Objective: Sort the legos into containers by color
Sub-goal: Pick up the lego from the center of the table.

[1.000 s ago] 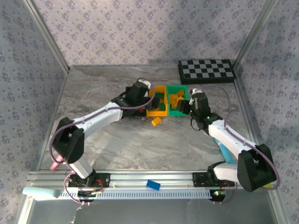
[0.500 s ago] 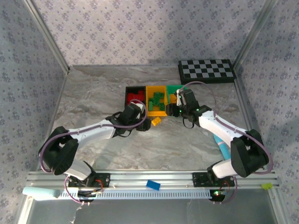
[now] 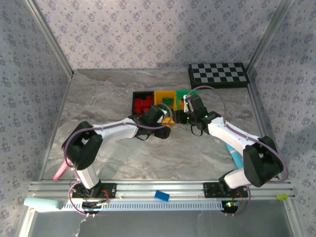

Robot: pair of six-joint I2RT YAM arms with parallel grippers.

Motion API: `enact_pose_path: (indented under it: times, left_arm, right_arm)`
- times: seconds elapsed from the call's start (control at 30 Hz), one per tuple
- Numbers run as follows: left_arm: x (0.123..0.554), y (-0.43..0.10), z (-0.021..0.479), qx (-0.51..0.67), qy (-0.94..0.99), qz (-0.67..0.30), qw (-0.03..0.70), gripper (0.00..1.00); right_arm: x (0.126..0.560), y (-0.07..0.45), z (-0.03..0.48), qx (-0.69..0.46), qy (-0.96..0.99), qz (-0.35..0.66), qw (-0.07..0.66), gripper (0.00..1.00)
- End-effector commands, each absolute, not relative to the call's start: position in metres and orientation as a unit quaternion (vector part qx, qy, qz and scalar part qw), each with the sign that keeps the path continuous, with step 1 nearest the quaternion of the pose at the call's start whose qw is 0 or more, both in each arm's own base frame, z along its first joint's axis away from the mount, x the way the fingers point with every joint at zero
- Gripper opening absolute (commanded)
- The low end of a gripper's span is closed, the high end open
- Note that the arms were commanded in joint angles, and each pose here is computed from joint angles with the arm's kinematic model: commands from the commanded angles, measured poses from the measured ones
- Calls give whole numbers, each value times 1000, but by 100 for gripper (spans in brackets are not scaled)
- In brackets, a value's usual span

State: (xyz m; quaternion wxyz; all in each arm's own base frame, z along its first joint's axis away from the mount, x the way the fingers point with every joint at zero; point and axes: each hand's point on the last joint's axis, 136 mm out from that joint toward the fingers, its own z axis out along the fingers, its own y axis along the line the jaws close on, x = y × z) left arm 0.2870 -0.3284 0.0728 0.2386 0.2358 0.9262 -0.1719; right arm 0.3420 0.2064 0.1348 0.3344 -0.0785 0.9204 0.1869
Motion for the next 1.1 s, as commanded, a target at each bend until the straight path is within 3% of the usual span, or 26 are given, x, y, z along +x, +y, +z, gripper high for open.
enact_pose_path:
  times: [0.0, 0.83, 1.07]
  left_arm:
    - [280, -328, 66, 287, 922, -152, 209, 76]
    - [300, -351, 33, 349, 915, -121, 164, 71]
    - [299, -351, 31, 353, 914, -120, 162, 58]
  right_arm:
    - [341, 203, 141, -87, 918, 175, 345, 56]
    - [337, 176, 133, -63, 920, 158, 352, 56]
    - [338, 174, 132, -62, 921, 156, 353, 56]
